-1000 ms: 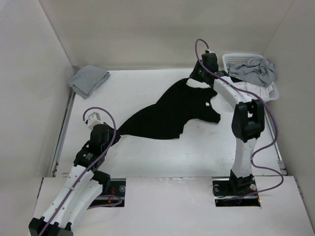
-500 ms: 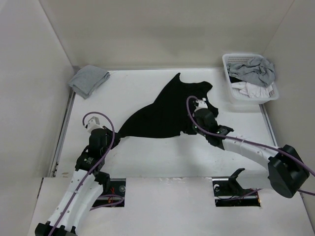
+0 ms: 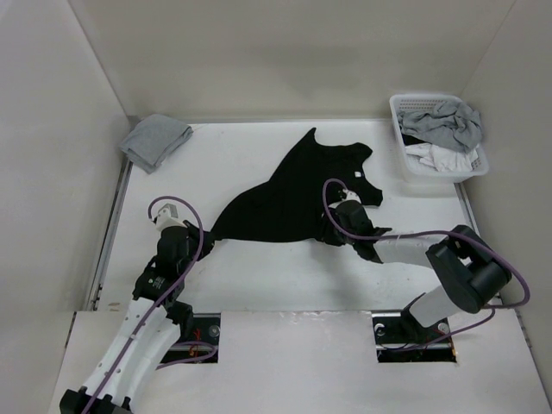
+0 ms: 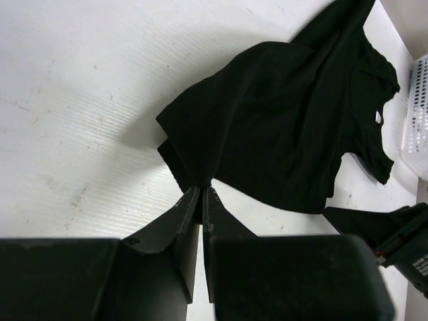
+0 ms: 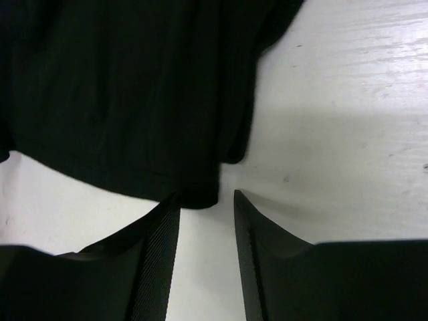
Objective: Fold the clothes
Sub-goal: Flatten the tank top out
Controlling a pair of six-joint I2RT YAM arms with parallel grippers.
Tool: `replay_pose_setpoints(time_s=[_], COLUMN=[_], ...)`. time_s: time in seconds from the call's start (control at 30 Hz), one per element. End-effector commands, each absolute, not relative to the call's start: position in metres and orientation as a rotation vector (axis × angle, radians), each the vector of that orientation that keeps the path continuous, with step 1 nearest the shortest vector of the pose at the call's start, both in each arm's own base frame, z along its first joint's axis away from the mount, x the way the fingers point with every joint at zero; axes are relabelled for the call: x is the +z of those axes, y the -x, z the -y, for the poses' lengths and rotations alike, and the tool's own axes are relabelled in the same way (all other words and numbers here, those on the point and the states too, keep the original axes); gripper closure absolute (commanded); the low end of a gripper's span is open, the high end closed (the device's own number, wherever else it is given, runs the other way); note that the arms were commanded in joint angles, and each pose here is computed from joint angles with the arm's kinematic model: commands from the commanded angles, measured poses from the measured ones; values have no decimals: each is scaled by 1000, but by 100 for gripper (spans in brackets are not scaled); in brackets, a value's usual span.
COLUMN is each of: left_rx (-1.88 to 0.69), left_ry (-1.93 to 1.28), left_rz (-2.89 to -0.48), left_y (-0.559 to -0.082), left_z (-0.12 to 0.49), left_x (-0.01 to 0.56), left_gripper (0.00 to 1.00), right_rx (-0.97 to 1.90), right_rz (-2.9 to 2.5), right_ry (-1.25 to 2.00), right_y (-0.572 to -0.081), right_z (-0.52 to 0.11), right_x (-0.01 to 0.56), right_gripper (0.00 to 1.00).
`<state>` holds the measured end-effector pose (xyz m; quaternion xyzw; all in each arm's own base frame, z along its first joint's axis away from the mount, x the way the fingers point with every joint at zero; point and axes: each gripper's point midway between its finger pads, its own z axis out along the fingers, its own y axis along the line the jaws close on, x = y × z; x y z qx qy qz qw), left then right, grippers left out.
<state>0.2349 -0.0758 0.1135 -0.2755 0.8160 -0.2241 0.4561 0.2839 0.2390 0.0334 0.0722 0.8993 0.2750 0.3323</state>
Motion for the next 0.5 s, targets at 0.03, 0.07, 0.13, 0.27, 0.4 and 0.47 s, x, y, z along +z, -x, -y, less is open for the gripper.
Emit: replay_pose_setpoints(time_s=[0.03, 0.07, 0.13, 0.27, 0.4, 0.47], left_rx=[-585, -584, -587, -593, -603, -614], left_ry=[648, 650, 651, 652, 651, 649], left_rz=[-1972, -1971, -1968, -1958, -1918, -1885], left_y=[-241, -241, -242, -244, -249, -252], left_z=[80, 80, 80, 81, 79, 79], left_x=[123, 123, 124, 128, 147, 160], left_gripper=[95, 95, 95, 95, 95, 95], right_rx=[790, 786, 794, 831, 864, 845], right_rz=[-2263, -2268, -2266, -2280, -2257, -2229], right_ry=[-267, -274, -285, -267, -277, -286], right_y=[-304, -304, -306, -308, -305, -298], right_z=[-243, -242, -243, -252, -246, -232], right_x=[42, 39, 37, 37, 55, 76], right_gripper=[60, 63, 71, 86, 100, 100])
